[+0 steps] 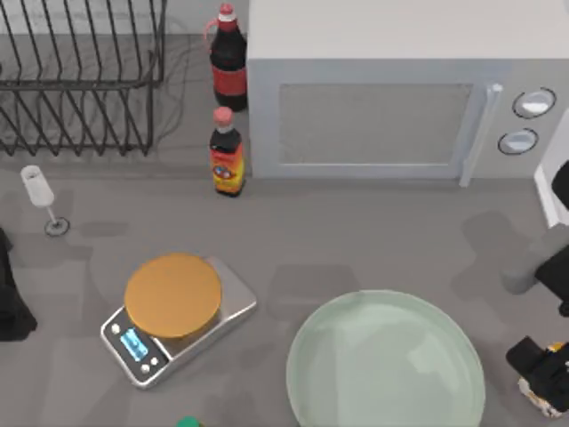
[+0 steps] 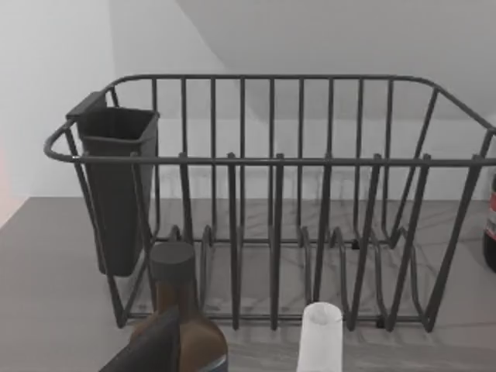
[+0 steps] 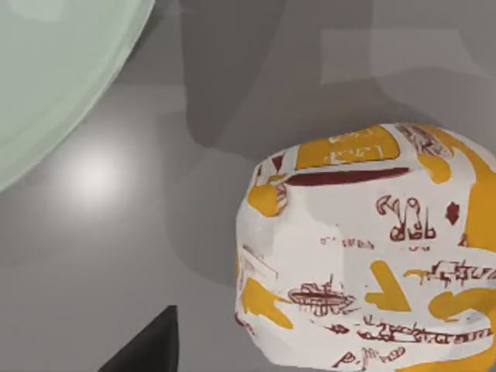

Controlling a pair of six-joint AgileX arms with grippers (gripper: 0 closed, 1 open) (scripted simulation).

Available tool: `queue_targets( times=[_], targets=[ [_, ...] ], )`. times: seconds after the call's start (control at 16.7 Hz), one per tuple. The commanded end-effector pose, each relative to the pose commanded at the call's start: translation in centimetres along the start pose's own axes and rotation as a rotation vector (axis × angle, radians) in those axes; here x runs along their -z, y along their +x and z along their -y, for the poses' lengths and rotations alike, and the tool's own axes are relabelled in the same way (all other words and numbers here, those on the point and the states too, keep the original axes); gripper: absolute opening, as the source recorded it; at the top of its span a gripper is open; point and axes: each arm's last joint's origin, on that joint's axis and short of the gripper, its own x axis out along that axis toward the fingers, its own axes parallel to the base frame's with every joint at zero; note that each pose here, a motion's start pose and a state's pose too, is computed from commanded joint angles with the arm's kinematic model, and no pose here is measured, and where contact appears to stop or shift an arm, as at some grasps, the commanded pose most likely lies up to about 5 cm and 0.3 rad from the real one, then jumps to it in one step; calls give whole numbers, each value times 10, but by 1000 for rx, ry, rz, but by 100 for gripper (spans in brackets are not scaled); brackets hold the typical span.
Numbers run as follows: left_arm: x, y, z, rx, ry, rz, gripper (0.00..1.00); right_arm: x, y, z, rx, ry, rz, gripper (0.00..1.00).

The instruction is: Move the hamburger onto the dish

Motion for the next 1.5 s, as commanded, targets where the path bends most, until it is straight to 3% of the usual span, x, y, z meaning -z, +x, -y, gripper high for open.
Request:
queue_targets(
  times=[0.42, 0.78, 1.5],
  targets=[
    [0, 0, 0, 0, 0, 0, 100, -2, 62, 0, 3, -2, 9, 100],
    [0, 0, 0, 0, 0, 0, 100, 0, 70, -1, 1, -2, 3, 100],
    [0, 0, 0, 0, 0, 0, 100, 0, 70, -1, 1, -2, 3, 10]
  ],
)
